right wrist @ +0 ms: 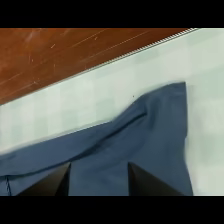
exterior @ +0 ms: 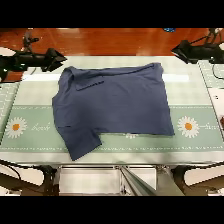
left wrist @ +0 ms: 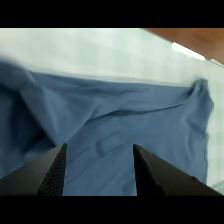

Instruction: Fold the shirts.

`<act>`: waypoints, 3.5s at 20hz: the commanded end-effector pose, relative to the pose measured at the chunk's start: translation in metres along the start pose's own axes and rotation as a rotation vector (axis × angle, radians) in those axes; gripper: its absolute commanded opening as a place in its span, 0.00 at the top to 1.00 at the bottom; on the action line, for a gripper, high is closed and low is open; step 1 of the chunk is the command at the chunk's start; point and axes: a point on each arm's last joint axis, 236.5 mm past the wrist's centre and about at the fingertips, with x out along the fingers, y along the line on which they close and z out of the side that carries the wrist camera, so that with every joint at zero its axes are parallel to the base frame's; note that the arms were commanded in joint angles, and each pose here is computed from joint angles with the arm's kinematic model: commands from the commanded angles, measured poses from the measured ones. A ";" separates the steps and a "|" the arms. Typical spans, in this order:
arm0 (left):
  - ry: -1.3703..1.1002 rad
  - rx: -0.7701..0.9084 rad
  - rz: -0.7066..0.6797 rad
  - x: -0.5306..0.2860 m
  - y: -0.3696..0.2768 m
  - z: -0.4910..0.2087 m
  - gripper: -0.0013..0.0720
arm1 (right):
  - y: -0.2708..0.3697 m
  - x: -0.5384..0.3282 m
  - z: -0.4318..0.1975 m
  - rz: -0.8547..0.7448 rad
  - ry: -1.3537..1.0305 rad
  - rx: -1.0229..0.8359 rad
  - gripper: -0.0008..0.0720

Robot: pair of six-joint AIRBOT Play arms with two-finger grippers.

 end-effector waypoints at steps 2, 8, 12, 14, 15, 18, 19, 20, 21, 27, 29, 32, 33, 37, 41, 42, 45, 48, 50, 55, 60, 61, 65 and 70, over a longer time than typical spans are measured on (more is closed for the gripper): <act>0.279 -0.207 0.277 -0.099 0.089 -0.044 0.29 | -0.043 -0.071 0.015 -0.042 0.034 0.060 0.43; 0.244 -0.301 0.435 -0.175 0.127 -0.155 0.29 | -0.144 -0.182 -0.064 -0.305 0.084 0.207 0.43; 0.169 -0.391 0.207 -0.144 0.108 -0.233 0.29 | -0.140 -0.169 -0.173 -0.227 0.163 0.328 0.43; 0.180 -0.467 0.158 -0.128 0.106 -0.261 0.29 | -0.128 -0.156 -0.210 -0.202 0.197 0.344 0.43; 0.194 -0.489 0.163 -0.123 0.110 -0.272 0.29 | -0.125 -0.151 -0.222 -0.195 0.217 0.343 0.43; 0.201 -0.515 0.187 -0.113 0.120 -0.284 0.29 | -0.114 -0.143 -0.239 -0.174 0.273 0.323 0.43; 0.200 -0.524 0.194 -0.111 0.122 -0.284 0.29 | -0.110 -0.142 -0.241 -0.166 0.282 0.318 0.43; 0.200 -0.525 0.200 -0.109 0.124 -0.284 0.29 | -0.106 -0.140 -0.243 -0.158 0.293 0.311 0.43; 0.207 -0.525 0.204 -0.106 0.126 -0.285 0.29 | -0.102 -0.138 -0.244 -0.151 0.302 0.303 0.43; 0.336 -0.489 0.227 -0.072 0.121 -0.312 0.29 | -0.088 -0.132 -0.238 -0.109 0.278 0.331 0.43; 0.353 -0.450 0.238 -0.062 0.118 -0.312 0.52 | -0.091 -0.131 -0.235 -0.120 0.262 0.350 0.43; 0.348 -0.376 0.215 -0.061 0.107 -0.294 0.95 | -0.113 -0.144 -0.259 -0.220 0.358 0.323 0.43; 0.345 -0.358 0.207 -0.062 0.104 -0.287 0.95 | -0.131 -0.156 -0.276 -0.306 0.425 0.321 0.43; 0.318 -0.321 0.202 -0.063 0.101 -0.271 0.95 | -0.147 -0.182 -0.329 -0.413 0.627 0.339 0.43; 0.327 -0.322 0.190 -0.061 0.096 -0.272 0.95 | -0.134 -0.168 -0.351 -0.358 0.688 0.369 0.43; 0.330 -0.315 0.190 -0.060 0.095 -0.273 0.95 | -0.132 -0.162 -0.352 -0.352 0.695 0.355 0.43; 0.329 -0.303 0.193 -0.058 0.094 -0.273 0.95 | -0.119 -0.136 -0.357 -0.302 0.712 0.354 0.43; 0.324 -0.303 0.196 -0.057 0.095 -0.272 0.95 | -0.108 -0.106 -0.357 -0.269 0.685 0.355 0.43; 0.319 -0.302 0.198 -0.057 0.096 -0.271 0.95 | -0.092 -0.085 -0.350 -0.215 0.635 0.376 0.46; 0.308 -0.284 0.189 -0.059 0.091 -0.261 0.95 | -0.040 -0.063 -0.303 -0.051 0.556 0.235 0.96; -0.013 -0.112 -0.147 -0.098 -0.042 -0.113 0.95 | 0.069 -0.111 -0.125 0.100 0.222 -0.094 0.96; -0.135 -0.027 -0.252 -0.125 -0.089 -0.072 0.95 | 0.103 -0.137 -0.081 0.127 0.102 -0.185 0.96; -0.567 0.380 -0.500 -0.280 -0.271 0.017 0.95 | 0.222 -0.263 0.003 0.209 -0.210 -0.472 0.96; -0.806 0.703 -0.273 -0.400 -0.359 -0.001 0.95 | 0.280 -0.395 0.015 0.123 -0.543 -0.652 0.96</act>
